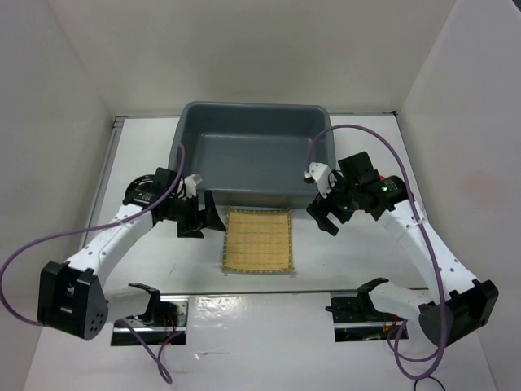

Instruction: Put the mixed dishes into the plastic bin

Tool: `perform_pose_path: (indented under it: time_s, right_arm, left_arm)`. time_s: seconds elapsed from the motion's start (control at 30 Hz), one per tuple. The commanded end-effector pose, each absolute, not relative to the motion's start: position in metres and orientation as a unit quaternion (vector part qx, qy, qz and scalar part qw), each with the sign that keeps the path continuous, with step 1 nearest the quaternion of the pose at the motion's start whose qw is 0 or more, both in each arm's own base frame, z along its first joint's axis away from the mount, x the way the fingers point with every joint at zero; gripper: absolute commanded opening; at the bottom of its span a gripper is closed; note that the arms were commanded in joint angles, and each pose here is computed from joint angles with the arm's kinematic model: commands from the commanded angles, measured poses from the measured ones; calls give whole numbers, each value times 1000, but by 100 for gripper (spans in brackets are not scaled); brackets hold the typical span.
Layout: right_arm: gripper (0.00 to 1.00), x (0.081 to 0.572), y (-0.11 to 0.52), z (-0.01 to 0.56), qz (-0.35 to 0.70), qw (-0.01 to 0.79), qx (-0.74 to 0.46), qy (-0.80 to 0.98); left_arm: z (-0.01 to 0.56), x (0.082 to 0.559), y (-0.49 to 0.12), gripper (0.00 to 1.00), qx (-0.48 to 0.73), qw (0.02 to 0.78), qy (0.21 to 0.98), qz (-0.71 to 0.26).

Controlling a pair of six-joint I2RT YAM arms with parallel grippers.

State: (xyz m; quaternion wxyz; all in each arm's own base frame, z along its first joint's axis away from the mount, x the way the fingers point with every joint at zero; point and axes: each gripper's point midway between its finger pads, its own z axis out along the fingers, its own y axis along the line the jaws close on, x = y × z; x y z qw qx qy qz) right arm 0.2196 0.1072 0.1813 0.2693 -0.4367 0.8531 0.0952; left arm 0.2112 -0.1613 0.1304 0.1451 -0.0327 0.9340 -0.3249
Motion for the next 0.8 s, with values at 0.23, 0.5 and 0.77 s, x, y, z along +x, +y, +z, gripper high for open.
perform_pose_path:
  time_s: [0.23,0.5,0.77]
  right_arm:
    - [93,281,137,161,64,335,-463,818]
    - [82,337,150,142,38,334,-448,829]
    - [81,400,139,146,8,361,-410,838]
  left_arm:
    - [117,270,-178,95,-73,139,939,-306]
    - [94,303,-184,96,-64,118,948,-288]
    - [84,335,-180,96,-61,118,953,-271]
